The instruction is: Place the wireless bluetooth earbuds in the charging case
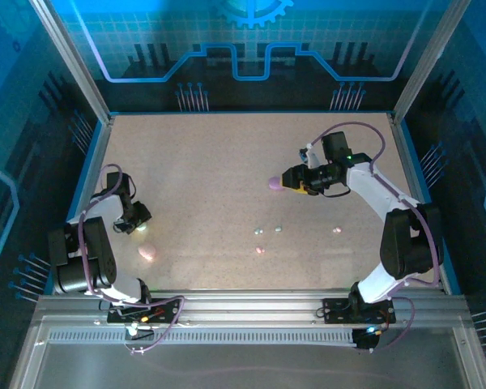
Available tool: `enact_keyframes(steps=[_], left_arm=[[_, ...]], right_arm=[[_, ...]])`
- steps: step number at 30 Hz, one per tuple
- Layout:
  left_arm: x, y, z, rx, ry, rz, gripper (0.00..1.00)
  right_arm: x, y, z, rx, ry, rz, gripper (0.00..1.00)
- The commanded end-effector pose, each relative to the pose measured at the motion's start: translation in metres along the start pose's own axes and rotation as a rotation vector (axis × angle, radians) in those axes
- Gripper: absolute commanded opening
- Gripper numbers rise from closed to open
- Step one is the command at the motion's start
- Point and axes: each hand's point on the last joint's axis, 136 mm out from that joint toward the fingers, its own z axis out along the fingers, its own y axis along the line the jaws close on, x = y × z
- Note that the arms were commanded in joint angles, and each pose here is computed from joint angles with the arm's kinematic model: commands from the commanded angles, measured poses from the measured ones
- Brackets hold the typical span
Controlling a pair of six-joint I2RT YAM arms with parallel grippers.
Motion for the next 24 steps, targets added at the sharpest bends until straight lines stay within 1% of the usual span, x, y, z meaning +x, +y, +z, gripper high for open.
enact_keyframes(steps=[1,3,6,9,10,13,16,19,22,24], left_arm=[[0.001,-0.018,-0.010,0.037,0.002,0.055,0.37],[0.004,-0.038,-0.021,0.076,-0.008,0.117,0.36],[0.010,-0.086,-0.046,0.184,-0.067,0.275,0.34],[0.025,-0.144,-0.079,0.360,-0.135,0.487,0.31],[0.034,-0.164,-0.091,0.422,-0.153,0.579,0.31],[0.067,-0.207,-0.121,0.582,-0.177,0.825,0.30],[0.103,-0.233,-0.146,0.717,-0.189,1.056,0.29],[0.138,-0.245,-0.165,0.821,-0.241,1.285,0.29],[0.162,-0.251,-0.186,0.915,-0.313,1.449,0.28],[0.173,-0.253,-0.198,0.962,-0.343,1.526,0.29]], right_arm=[[0.005,0.003,0.003,-0.004,0.029,-0.009,0.60],[0.004,0.004,0.001,-0.004,0.022,-0.007,0.60],[0.002,0.009,-0.003,-0.014,-0.002,-0.010,0.60],[-0.001,0.013,-0.009,-0.030,-0.036,-0.003,0.60],[-0.003,0.013,-0.010,-0.039,-0.046,0.004,0.60],[-0.004,0.016,-0.015,-0.076,-0.069,0.033,0.60],[-0.004,0.020,-0.020,-0.112,-0.083,0.054,0.59],[-0.001,0.031,-0.026,-0.160,-0.078,0.049,0.59],[0.003,0.044,-0.033,-0.211,-0.069,0.036,0.58],[0.006,0.054,-0.037,-0.239,-0.065,0.021,0.57]])
